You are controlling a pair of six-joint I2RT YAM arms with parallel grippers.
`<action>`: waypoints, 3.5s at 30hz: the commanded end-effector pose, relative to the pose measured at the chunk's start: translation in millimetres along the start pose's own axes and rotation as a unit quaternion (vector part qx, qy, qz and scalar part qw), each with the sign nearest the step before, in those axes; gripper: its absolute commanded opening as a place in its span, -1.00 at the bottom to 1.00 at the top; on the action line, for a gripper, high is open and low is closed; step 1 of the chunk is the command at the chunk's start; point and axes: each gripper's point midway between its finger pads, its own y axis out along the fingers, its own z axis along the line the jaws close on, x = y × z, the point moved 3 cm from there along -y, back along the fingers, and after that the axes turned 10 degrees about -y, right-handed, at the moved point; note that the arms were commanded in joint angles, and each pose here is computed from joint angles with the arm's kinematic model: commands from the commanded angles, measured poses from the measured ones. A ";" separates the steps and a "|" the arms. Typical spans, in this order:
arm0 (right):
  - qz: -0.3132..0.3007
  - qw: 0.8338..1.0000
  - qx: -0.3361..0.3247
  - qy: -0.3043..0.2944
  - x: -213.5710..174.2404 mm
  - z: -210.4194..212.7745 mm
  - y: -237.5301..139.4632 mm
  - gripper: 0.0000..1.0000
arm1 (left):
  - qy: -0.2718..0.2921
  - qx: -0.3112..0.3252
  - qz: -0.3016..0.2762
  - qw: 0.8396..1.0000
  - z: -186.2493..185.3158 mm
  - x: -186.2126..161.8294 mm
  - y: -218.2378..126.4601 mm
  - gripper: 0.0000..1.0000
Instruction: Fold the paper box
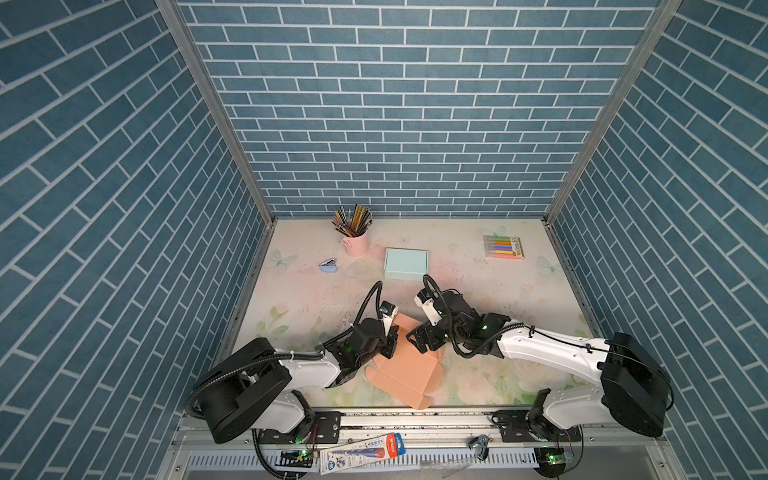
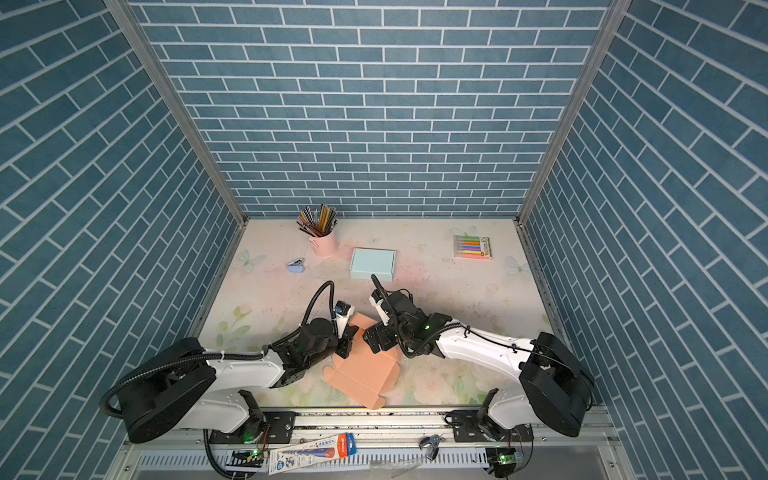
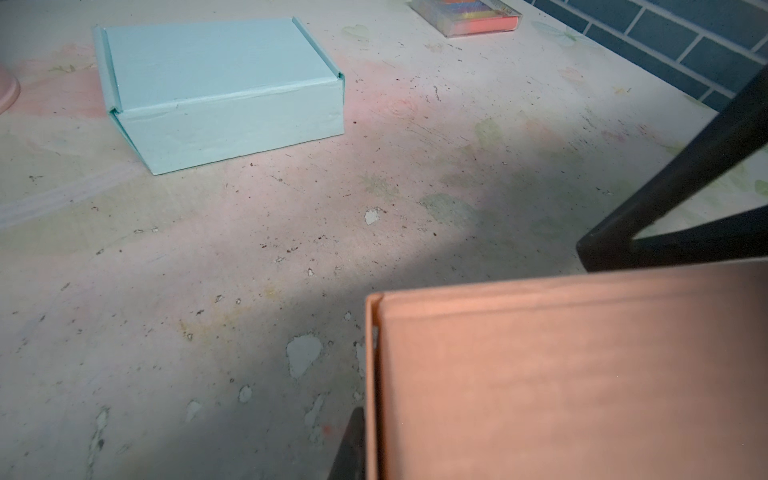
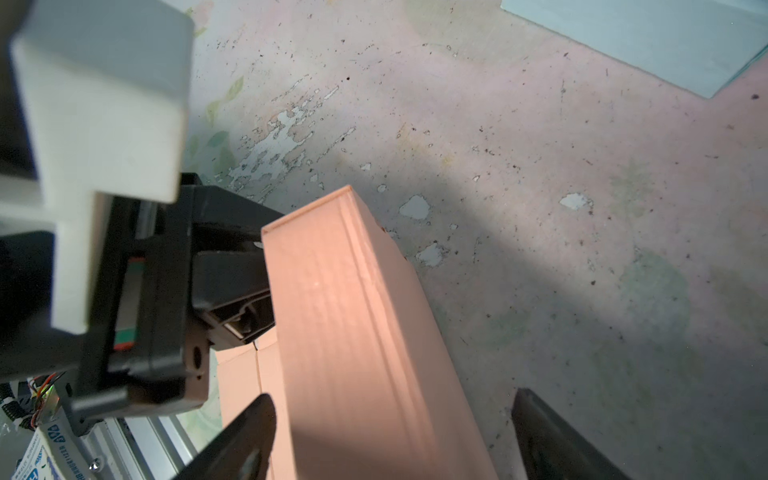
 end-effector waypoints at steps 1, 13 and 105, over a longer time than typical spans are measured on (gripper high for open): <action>-0.006 1.000 -0.007 -0.017 8.4 -2.6 -1.5 0.76 | 0.004 0.003 -0.001 1.000 0.3 0.0 -0.3 -0.70; -0.002 1.000 -0.014 -0.014 4.4 -8.4 0.0 0.55 | 0.001 -0.004 -0.006 1.000 -2.1 -0.4 -4.7 -0.55; -0.049 0.991 0.057 0.107 -27.8 -30.4 -6.1 -0.04 | -0.067 -0.019 0.018 0.997 -23.5 -14.4 -48.0 -0.26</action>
